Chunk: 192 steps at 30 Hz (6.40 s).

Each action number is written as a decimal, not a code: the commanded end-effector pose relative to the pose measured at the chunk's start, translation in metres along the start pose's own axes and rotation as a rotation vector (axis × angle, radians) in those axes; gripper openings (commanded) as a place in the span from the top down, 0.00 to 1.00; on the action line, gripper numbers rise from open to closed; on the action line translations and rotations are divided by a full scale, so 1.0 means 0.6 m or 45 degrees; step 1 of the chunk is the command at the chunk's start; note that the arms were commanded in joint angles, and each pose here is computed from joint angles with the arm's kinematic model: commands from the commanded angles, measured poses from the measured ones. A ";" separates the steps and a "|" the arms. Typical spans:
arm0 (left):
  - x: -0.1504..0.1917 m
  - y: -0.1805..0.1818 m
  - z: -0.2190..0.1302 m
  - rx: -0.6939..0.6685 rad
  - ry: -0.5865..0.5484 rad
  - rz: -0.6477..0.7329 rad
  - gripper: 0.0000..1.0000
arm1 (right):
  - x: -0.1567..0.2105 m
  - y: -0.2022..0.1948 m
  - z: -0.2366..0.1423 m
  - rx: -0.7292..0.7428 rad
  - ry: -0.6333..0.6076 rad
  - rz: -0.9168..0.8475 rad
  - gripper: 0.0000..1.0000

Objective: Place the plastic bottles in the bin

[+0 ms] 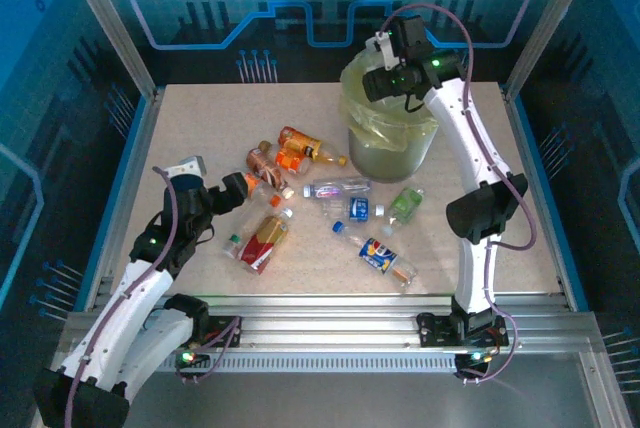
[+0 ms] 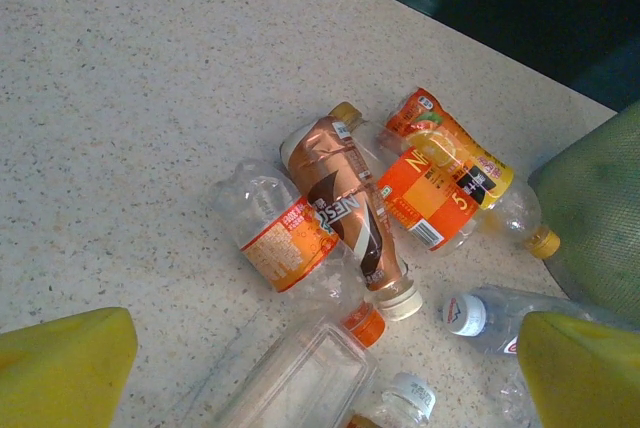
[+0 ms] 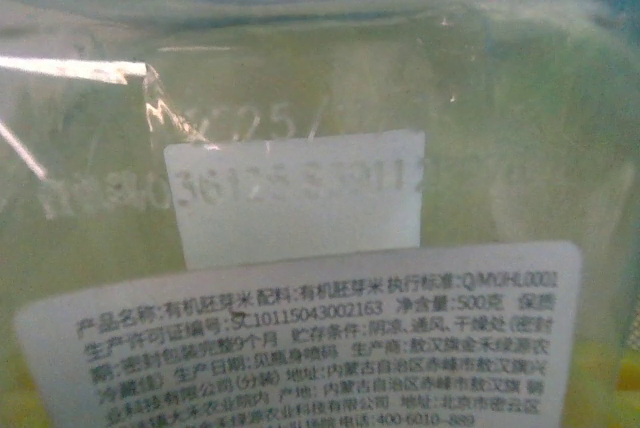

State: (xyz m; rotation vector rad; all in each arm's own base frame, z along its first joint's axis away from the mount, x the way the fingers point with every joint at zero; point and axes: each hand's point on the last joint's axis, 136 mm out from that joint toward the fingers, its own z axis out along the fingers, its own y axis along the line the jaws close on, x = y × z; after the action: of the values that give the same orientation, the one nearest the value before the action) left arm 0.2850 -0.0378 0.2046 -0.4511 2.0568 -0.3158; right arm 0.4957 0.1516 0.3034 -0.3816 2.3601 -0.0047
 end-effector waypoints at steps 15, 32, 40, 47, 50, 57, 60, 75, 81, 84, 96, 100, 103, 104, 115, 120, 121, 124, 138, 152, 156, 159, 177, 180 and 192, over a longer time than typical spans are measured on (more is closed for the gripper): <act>-0.014 -0.001 -0.002 0.011 -0.051 0.023 0.01 | 0.107 -0.006 0.096 -0.096 0.330 -0.050 0.20; -0.014 -0.004 -0.002 0.021 -0.046 0.042 0.01 | 0.041 -0.043 0.044 0.045 0.180 -0.034 0.00; -0.014 -0.009 -0.001 0.040 -0.044 0.041 0.01 | -0.015 -0.054 -0.077 0.065 -0.043 0.059 0.00; -0.016 -0.014 -0.002 0.059 -0.048 0.044 0.01 | -0.017 -0.033 -0.188 0.002 -0.203 0.132 0.00; -0.018 -0.016 -0.003 0.066 -0.052 0.044 0.01 | -0.002 -0.015 -0.226 -0.033 -0.246 0.150 0.00; -0.020 -0.018 -0.003 0.076 -0.062 0.040 0.01 | 0.092 0.059 -0.303 -0.086 -0.327 0.078 0.00; -0.021 -0.021 -0.002 0.088 -0.070 0.044 0.01 | 0.156 0.090 -0.310 -0.109 -0.285 0.048 0.00; -0.022 -0.029 -0.002 0.128 -0.081 0.024 0.01 | 0.457 0.221 -0.187 -0.079 0.390 -0.284 0.17; -0.026 -0.023 -0.007 0.107 -0.098 0.030 0.01 | 0.495 0.259 -0.124 -0.051 0.542 -0.435 0.21; -0.027 -0.019 -0.009 0.089 -0.104 0.035 0.01 | 0.508 0.274 -0.094 -0.040 0.592 -0.493 0.23; -0.032 -0.009 -0.014 0.046 -0.123 0.056 0.01 | 0.544 0.313 -0.035 -0.097 0.686 -0.597 0.25; -0.033 -0.009 -0.013 0.045 -0.125 0.055 0.01 | 0.558 0.311 -0.023 -0.088 0.718 -0.617 0.23; -0.033 -0.008 -0.013 0.042 -0.124 0.056 0.01 | 0.570 0.308 -0.014 -0.078 0.739 -0.623 0.22; -0.033 -0.008 -0.013 0.042 -0.123 0.058 0.01 | 0.573 0.308 -0.010 -0.075 0.744 -0.623 0.22; -0.032 -0.007 -0.012 0.035 -0.123 0.064 0.01 | 0.600 0.322 0.018 -0.106 0.800 -0.652 0.22; -0.032 -0.004 -0.012 0.024 -0.122 0.068 0.01 | 0.608 0.340 0.023 -0.163 0.814 -0.654 0.23; -0.032 -0.004 -0.012 0.022 -0.123 0.070 0.01 | 0.609 0.342 0.024 -0.172 0.816 -0.656 0.23; -0.032 -0.003 -0.012 0.018 -0.125 0.074 0.01 | 0.611 0.348 0.025 -0.192 0.823 -0.666 0.31; -0.043 0.005 -0.020 -0.022 -0.157 0.089 0.01 | 0.468 0.386 -0.088 -0.334 0.505 -0.650 0.71; -0.051 0.000 -0.025 0.005 -0.196 0.088 0.01 | 0.096 0.274 -0.312 -0.269 -0.459 -0.391 0.80; -0.050 -0.002 -0.025 0.014 -0.196 0.087 0.01 | -0.001 0.221 -0.357 -0.284 -0.691 -0.259 0.80; -0.051 -0.005 -0.026 0.025 -0.196 0.089 0.01 | -0.064 0.178 -0.372 -0.307 -0.825 -0.149 0.80; -0.055 -0.006 -0.028 0.023 -0.201 0.106 0.01 | -0.196 0.048 -0.196 -0.354 -0.823 0.199 0.80; -0.054 -0.006 -0.027 0.024 -0.200 0.105 0.01 | -0.184 0.059 -0.162 -0.383 -0.764 0.207 0.80; -0.054 -0.007 -0.026 0.027 -0.197 0.106 0.01 | -0.105 0.073 -0.060 -0.414 -0.618 0.249 0.80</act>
State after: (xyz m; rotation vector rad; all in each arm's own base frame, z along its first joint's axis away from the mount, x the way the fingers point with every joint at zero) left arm 0.2850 -0.0282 0.2304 -0.3822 1.9446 -0.2478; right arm 0.5059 0.2124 0.3459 -0.2938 1.9761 0.4716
